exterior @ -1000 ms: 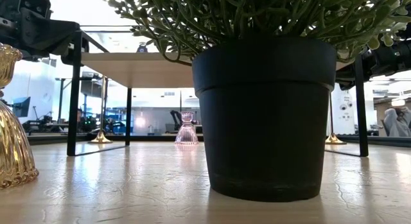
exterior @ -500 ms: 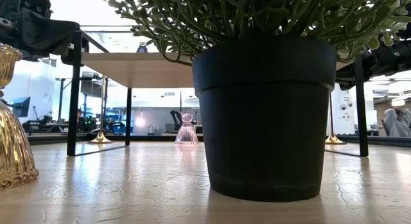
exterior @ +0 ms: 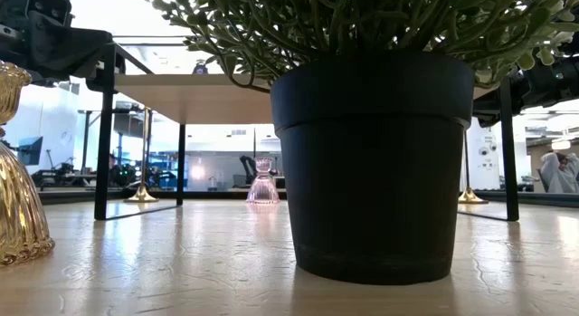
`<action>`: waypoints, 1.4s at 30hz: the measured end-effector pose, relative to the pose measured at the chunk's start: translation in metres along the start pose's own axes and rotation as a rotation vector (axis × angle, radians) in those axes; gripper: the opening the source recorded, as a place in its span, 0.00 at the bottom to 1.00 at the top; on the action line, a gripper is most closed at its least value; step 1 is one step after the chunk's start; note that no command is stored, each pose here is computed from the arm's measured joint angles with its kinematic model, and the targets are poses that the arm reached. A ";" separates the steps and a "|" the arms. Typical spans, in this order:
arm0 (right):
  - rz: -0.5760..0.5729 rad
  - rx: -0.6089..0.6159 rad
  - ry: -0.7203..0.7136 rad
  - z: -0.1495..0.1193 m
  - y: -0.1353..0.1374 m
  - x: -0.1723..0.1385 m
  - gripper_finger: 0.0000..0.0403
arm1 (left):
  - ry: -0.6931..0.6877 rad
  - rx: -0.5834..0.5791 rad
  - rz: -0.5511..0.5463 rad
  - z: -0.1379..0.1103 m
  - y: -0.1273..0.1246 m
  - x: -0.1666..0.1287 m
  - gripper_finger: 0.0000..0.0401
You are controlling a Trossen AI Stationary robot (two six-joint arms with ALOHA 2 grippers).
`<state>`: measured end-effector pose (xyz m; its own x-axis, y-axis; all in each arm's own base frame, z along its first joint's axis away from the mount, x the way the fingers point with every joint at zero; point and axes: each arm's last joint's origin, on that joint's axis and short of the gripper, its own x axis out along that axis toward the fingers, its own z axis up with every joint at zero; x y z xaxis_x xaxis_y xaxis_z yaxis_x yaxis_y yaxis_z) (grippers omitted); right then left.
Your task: Pick & Place candle stick holders
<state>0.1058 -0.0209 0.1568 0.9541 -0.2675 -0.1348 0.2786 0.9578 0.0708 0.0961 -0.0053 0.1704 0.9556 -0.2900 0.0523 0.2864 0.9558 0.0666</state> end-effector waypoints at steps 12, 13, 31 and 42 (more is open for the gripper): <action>0.000 0.000 0.000 0.000 0.000 0.000 0.02 | 0.001 0.000 0.000 0.000 0.000 0.000 0.03; 0.000 0.000 0.000 0.000 0.000 0.000 0.02 | 0.001 0.000 0.000 0.000 0.000 0.000 0.03; -0.067 -0.055 -0.024 0.002 -0.002 0.000 0.02 | 0.000 0.000 0.000 0.000 0.000 0.000 0.03; -0.303 -0.166 -0.442 0.048 -0.005 -0.012 0.02 | 0.001 0.000 0.000 0.000 0.000 0.000 0.03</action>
<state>0.0984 -0.0276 0.2050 0.7997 -0.5175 0.3043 0.5602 0.8255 -0.0684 0.0962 -0.0053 0.1702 0.9557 -0.2896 0.0516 0.2861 0.9559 0.0667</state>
